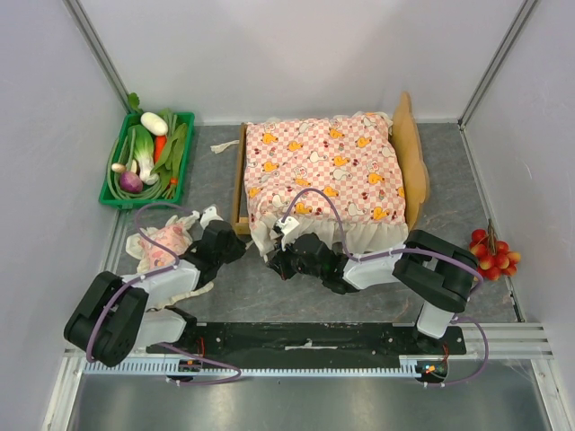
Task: Set up the pet bed
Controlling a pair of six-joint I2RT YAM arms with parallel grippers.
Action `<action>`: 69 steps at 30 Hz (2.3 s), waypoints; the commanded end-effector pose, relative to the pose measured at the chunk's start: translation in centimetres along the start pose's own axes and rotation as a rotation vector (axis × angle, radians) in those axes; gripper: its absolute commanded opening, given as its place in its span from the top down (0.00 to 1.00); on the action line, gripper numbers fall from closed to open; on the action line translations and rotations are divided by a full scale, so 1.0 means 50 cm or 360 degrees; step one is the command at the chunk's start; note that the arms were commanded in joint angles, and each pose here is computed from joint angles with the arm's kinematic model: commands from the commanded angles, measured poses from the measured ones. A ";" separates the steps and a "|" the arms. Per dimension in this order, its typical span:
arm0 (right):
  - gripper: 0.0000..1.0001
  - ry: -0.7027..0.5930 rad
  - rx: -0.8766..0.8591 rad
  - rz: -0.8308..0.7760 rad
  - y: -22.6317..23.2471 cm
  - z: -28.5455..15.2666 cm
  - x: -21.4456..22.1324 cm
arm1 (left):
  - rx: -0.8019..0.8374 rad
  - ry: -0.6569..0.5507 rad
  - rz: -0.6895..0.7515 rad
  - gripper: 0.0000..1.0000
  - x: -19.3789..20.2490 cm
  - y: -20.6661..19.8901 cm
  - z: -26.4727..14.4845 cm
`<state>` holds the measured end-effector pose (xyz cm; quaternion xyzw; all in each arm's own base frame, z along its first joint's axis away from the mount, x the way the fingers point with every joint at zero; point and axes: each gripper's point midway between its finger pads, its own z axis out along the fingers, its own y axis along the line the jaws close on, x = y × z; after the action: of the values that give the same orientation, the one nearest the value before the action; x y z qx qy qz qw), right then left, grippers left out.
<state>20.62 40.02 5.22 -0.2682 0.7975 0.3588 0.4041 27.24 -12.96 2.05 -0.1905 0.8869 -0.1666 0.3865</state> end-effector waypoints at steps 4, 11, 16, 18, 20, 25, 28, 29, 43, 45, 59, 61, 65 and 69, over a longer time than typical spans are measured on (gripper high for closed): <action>1.00 -0.0129 -0.0068 0.0013 0.027 0.000 -0.060 | 0.0022 -0.0038 -0.0037 0.98 -0.002 -0.001 0.003; 1.00 -0.0119 -0.0011 0.0025 0.004 -0.010 -0.064 | 0.0048 -0.0096 -0.0040 0.98 -0.022 -0.004 -0.026; 1.00 -0.0141 0.0082 0.0017 -0.033 -0.031 -0.084 | -0.0001 -0.0320 0.0063 0.98 -0.117 0.001 -0.091; 1.00 -0.0130 0.0103 -0.0005 -0.039 -0.033 -0.087 | -0.0024 -0.0419 0.0076 0.98 -0.168 0.012 -0.121; 1.00 -0.0133 0.0097 -0.0009 -0.037 -0.030 -0.094 | -0.0064 -0.0483 0.0050 0.98 -0.210 0.034 -0.139; 1.00 -0.0115 0.0034 0.0037 -0.019 -0.012 -0.093 | -0.0113 -0.0613 0.0011 0.98 -0.284 0.069 -0.174; 1.00 -0.0102 0.0034 0.0062 -0.017 -0.002 -0.089 | -0.0053 -0.0716 -0.0065 0.98 -0.333 0.055 -0.191; 1.00 -0.0092 0.0036 0.0059 -0.016 0.000 -0.087 | -0.0052 -0.0745 -0.0062 0.98 -0.356 0.049 -0.197; 1.00 -0.0091 0.0204 0.0116 -0.057 -0.039 -0.054 | -0.0069 -0.0762 -0.0117 0.98 -0.415 0.084 -0.181; 1.00 -0.0109 0.0196 0.0115 -0.055 -0.043 -0.058 | -0.0066 -0.0752 -0.0118 0.98 -0.416 0.084 -0.184; 1.00 -0.0149 0.0410 0.0139 -0.103 -0.081 -0.068 | -0.0198 -0.0848 -0.0176 0.98 -0.448 0.141 -0.231; 1.00 -0.0168 0.0488 0.0162 -0.121 -0.089 -0.066 | -0.0209 -0.0861 -0.0190 0.98 -0.458 0.147 -0.234; 1.00 -0.0218 0.0653 0.0235 -0.154 -0.112 -0.069 | -0.0243 -0.0895 -0.0187 0.98 -0.476 0.159 -0.245; 1.00 -0.0293 0.0718 0.0266 -0.166 -0.132 -0.085 | -0.0236 -0.0884 -0.0190 0.98 -0.480 0.160 -0.242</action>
<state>25.02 32.64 7.75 -0.1169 0.8371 0.2580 0.4680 30.90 5.91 18.53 -0.3249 0.7592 -0.0824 0.5579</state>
